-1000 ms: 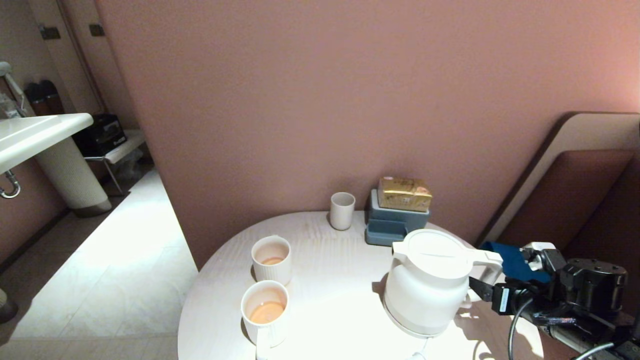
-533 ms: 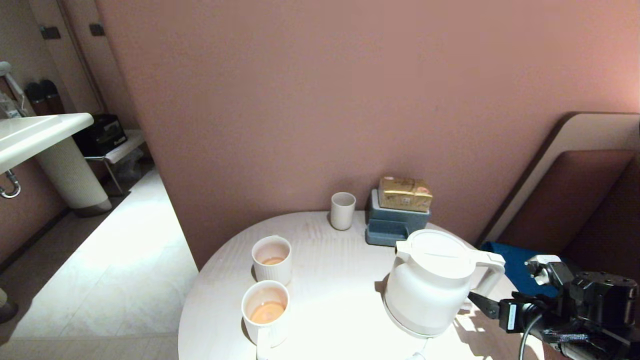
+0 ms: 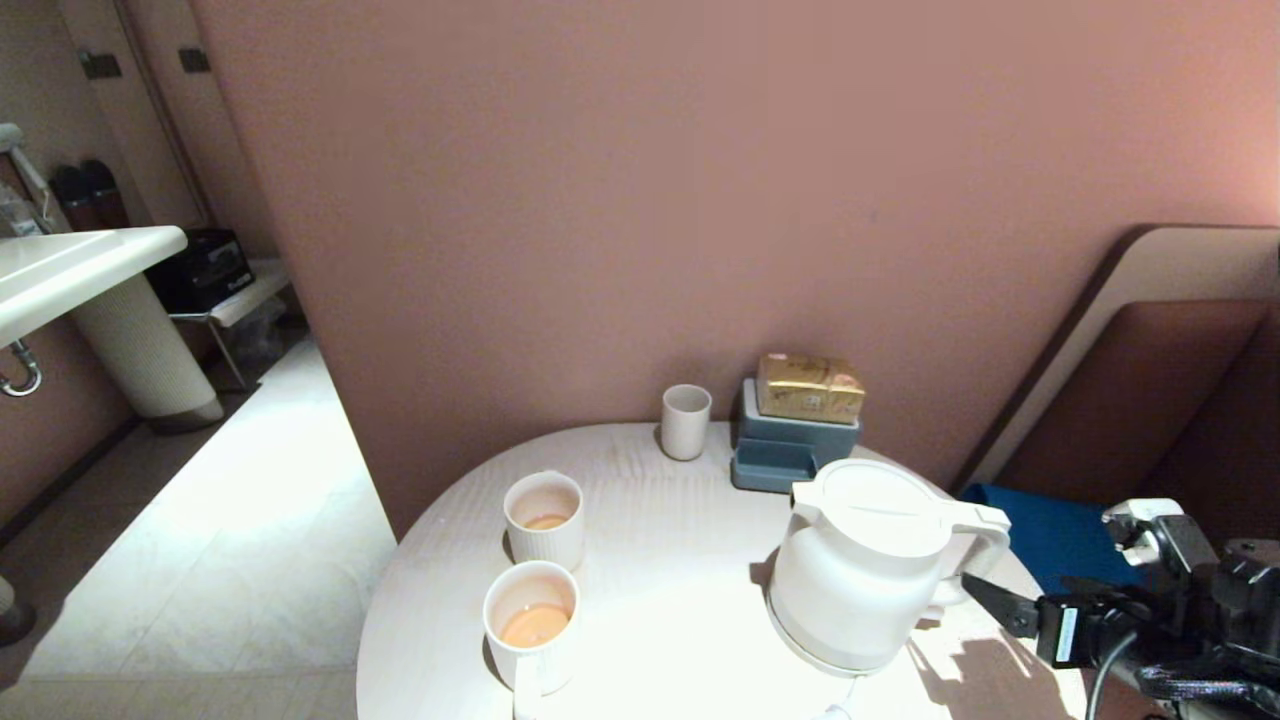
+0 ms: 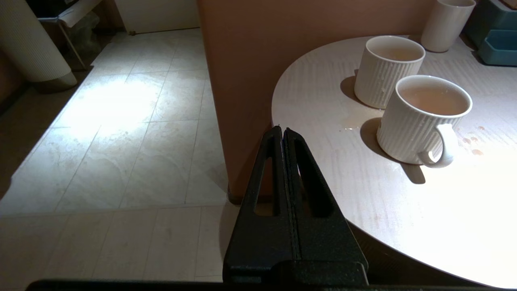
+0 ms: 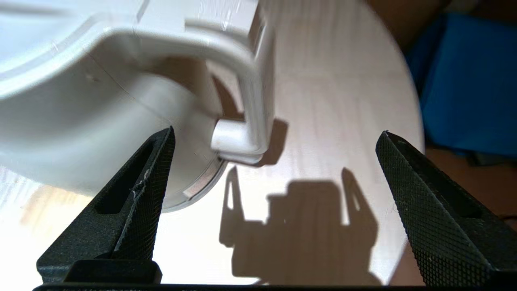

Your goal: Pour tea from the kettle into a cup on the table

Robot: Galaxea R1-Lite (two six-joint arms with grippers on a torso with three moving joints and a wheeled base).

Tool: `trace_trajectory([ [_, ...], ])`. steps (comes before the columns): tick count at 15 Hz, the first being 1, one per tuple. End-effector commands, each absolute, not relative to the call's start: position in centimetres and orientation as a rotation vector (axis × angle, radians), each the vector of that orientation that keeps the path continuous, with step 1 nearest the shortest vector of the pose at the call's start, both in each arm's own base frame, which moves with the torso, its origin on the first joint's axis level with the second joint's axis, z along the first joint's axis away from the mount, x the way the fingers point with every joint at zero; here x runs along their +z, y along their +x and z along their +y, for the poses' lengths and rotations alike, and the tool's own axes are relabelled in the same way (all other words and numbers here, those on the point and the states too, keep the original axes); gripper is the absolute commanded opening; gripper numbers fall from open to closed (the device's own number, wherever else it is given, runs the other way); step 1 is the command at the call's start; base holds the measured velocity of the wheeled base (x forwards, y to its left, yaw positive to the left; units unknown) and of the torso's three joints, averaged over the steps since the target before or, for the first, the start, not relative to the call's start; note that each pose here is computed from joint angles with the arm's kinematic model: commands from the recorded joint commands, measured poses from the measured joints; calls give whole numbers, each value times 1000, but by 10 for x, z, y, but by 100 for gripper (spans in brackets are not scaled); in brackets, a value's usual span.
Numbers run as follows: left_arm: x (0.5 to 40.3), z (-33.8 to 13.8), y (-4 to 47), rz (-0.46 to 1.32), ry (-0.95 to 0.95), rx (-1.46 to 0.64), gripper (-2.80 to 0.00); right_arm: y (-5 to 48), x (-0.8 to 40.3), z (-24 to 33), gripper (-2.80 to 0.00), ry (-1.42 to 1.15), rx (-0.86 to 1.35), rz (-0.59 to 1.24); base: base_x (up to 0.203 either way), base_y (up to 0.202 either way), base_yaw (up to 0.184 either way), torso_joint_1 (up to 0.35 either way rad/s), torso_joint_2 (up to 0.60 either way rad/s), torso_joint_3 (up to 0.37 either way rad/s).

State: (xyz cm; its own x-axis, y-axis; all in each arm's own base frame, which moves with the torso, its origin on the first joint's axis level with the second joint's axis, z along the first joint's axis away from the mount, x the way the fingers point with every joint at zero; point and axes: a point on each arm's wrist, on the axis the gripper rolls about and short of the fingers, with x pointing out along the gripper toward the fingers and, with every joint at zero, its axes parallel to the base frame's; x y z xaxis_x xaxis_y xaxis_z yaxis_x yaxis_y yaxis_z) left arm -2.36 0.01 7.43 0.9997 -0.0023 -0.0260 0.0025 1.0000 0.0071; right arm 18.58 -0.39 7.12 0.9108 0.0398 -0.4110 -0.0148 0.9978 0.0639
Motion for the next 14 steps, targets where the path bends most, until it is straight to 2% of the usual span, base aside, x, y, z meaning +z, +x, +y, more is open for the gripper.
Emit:
trace_trajectory([
  [1,74,0,-24,28,8,-2,-280,177,92,-4,0,45,7,311,0,0,0,0,0,0],
  [7,74,0,-24,28,8,-2,-280,129,136,-6,0,-63,-124,107,0,0,0,0,0,0],
  [14,74,0,-24,28,8,-2,-280,59,155,-7,0,-114,-260,147,0,0,0,0,0,0],
])
